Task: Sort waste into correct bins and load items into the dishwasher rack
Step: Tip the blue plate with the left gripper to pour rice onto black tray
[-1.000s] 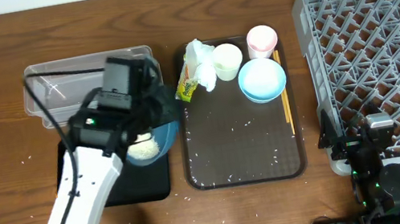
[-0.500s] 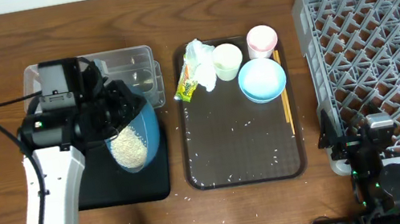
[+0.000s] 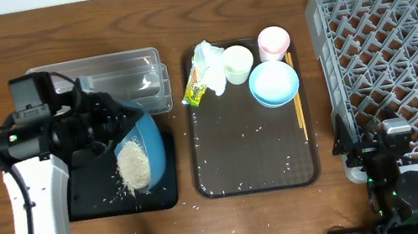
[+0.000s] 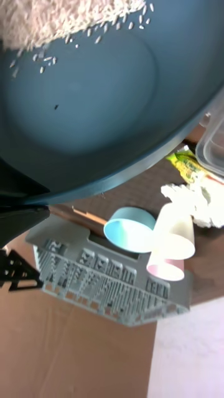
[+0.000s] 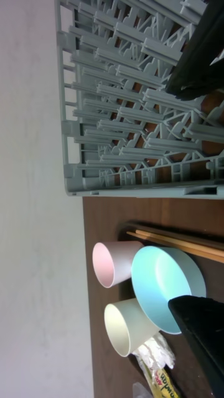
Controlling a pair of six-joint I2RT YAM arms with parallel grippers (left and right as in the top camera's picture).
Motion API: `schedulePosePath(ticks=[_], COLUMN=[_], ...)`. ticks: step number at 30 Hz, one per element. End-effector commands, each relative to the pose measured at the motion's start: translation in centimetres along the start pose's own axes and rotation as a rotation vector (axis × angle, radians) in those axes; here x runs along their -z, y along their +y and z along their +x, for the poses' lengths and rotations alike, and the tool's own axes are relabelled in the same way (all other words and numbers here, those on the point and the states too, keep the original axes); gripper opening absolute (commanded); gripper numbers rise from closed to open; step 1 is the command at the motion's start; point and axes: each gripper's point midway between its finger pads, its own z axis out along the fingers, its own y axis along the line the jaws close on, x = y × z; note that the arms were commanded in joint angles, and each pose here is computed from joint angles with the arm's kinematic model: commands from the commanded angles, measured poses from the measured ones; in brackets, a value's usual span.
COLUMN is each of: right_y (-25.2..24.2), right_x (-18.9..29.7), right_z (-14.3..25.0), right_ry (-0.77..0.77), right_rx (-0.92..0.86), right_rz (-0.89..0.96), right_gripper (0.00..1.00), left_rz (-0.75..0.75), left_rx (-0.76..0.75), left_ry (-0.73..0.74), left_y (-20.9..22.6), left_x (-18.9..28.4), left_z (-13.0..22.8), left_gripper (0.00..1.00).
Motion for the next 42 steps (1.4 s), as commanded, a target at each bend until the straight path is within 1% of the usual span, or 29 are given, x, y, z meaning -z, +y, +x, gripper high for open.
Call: schedulePosePath(ticks=[1,5,9,14,24,28,42], right_y=[-0.4,-0.4,-0.4,-0.4,-0.4,-0.4,-0.4], right_x=[0.0,0.0,0.0,0.0,0.0,0.0,0.0], right_z=[0.0,0.0,0.0,0.0,0.0,0.0,0.0], right_ry=[-0.002,-0.002,-0.002,-0.002,-0.002,-0.002,-0.002], right_rx=[0.013,0.013,0.013,0.013,0.013,0.013,0.013], right_rz=[0.020,0.020,0.020,0.020,0.020,0.020,0.020], right_gripper=[0.99,0.99,0.99,0.99,0.99,0.99,0.99], left_rz=[0.087,0.158,0.190,0.267,0.317,0.418,0.427], left_rx=[-0.003,0.029,0.073,0.099,0.155,0.136,0.218], left_ry=[0.019,0.034,0.028,0.038,0.011,0.029,-0.042], left_y=[-1.1,-1.3,-0.5,0.1,1.5,0.2,2.2], left_x=[1.0,1.7,2.3,2.8,3.9,4.9,6.7], left_z=[0.5,0.4,-0.1,-0.2,-0.8,-0.6,-1.6], left_gripper=[0.06,0.06,0.06,0.06,0.06,0.06,0.06])
